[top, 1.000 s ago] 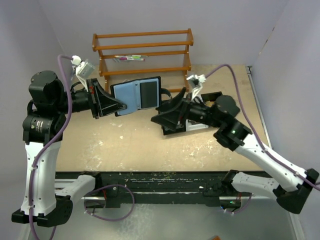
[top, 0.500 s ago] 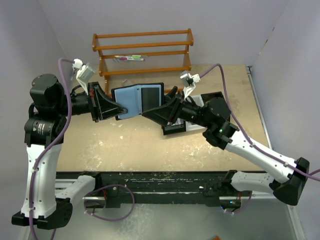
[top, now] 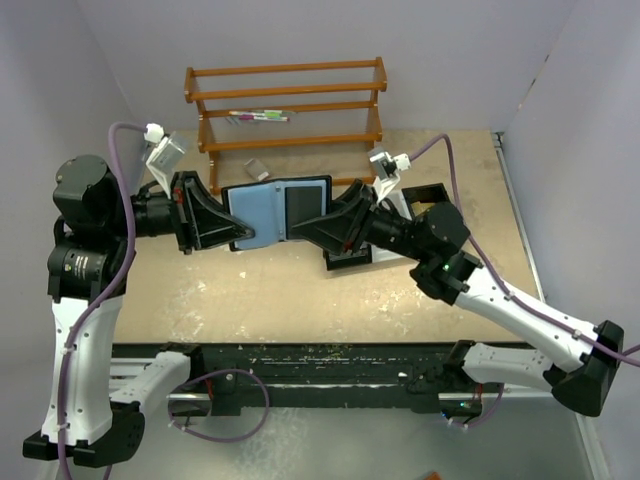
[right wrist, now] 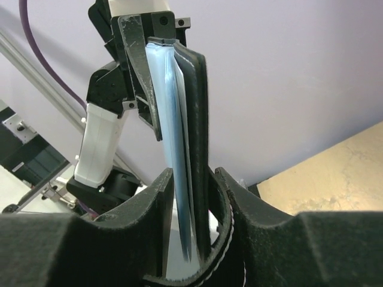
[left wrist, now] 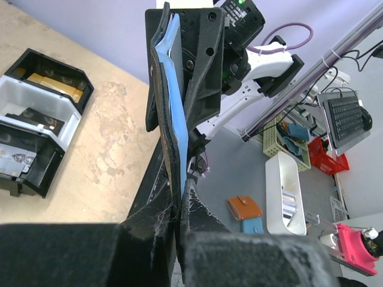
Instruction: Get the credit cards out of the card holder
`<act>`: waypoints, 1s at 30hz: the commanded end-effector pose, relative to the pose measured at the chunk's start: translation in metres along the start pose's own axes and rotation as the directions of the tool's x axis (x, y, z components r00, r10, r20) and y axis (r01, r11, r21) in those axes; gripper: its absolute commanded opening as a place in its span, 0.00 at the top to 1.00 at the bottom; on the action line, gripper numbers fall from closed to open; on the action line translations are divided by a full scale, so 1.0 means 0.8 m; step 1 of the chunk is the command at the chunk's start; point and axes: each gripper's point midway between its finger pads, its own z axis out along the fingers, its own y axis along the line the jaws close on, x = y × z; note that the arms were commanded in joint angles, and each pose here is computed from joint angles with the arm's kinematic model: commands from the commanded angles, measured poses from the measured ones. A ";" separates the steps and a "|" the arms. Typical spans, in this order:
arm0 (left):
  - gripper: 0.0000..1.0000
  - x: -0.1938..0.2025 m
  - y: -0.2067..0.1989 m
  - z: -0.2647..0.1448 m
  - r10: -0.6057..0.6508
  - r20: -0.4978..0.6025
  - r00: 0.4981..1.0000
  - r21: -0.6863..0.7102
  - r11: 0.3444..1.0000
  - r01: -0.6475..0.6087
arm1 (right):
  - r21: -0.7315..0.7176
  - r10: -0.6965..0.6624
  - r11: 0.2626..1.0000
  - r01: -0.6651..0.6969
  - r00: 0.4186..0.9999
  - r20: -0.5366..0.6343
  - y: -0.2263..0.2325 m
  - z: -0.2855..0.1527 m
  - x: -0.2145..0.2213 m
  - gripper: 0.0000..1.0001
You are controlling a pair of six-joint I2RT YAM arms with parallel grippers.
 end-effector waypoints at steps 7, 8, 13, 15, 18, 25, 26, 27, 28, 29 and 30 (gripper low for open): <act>0.64 0.016 0.004 -0.003 0.085 -0.024 0.996 -0.007 0.996 -0.086 | -0.010 -0.066 0.998 0.066 0.998 -0.018 0.036 -0.021 -0.021 1.00; 0.49 0.020 0.011 -0.005 0.111 -0.037 0.993 -0.038 0.993 -0.112 | 0.009 -0.079 0.997 0.079 0.995 -0.060 0.033 -0.019 -0.017 1.00; 0.27 0.035 0.035 -0.020 0.255 -0.139 0.957 -0.153 0.949 -0.276 | 0.096 -0.116 0.984 0.151 0.947 -0.298 0.006 -0.013 0.010 1.00; 0.27 0.033 0.029 -0.026 0.329 -0.160 0.931 -0.166 0.920 -0.354 | 0.145 -0.101 0.974 0.175 0.904 -0.416 -0.016 -0.023 0.034 1.00; 0.24 0.028 0.017 -0.034 0.428 -0.161 0.889 -0.178 0.874 -0.453 | 0.183 -0.068 0.963 0.199 0.832 -0.550 -0.041 -0.040 0.069 1.00; 0.24 0.060 0.048 -0.034 0.426 -0.238 0.873 -0.147 0.872 -0.466 | 0.136 -0.042 0.973 0.189 0.717 -0.696 -0.046 -0.043 0.129 1.00; 0.25 0.071 0.056 -0.033 0.401 -0.256 0.880 -0.138 0.885 -0.444 | 0.123 -0.048 0.974 0.191 0.703 -0.710 -0.044 -0.040 0.135 1.00; 0.25 0.079 0.066 -0.032 0.386 -0.273 0.881 -0.127 0.894 -0.430 | 0.108 -0.058 0.975 0.194 0.690 -0.721 -0.042 -0.037 0.141 1.00; 0.25 0.087 0.072 -0.031 0.367 -0.286 0.885 -0.119 0.903 -0.413 | 0.085 -0.073 0.977 0.195 0.684 -0.725 -0.037 -0.031 0.144 1.00; 0.26 0.093 0.077 -0.030 0.352 -0.295 0.888 -0.112 0.910 -0.398 | 0.063 -0.086 0.980 0.190 0.680 -0.728 -0.032 -0.027 0.148 1.00; 0.26 0.096 0.080 -0.029 0.343 -0.299 0.891 -0.108 0.915 -0.388 | 0.043 -0.095 0.982 0.185 0.673 -0.733 -0.027 -0.024 0.151 1.00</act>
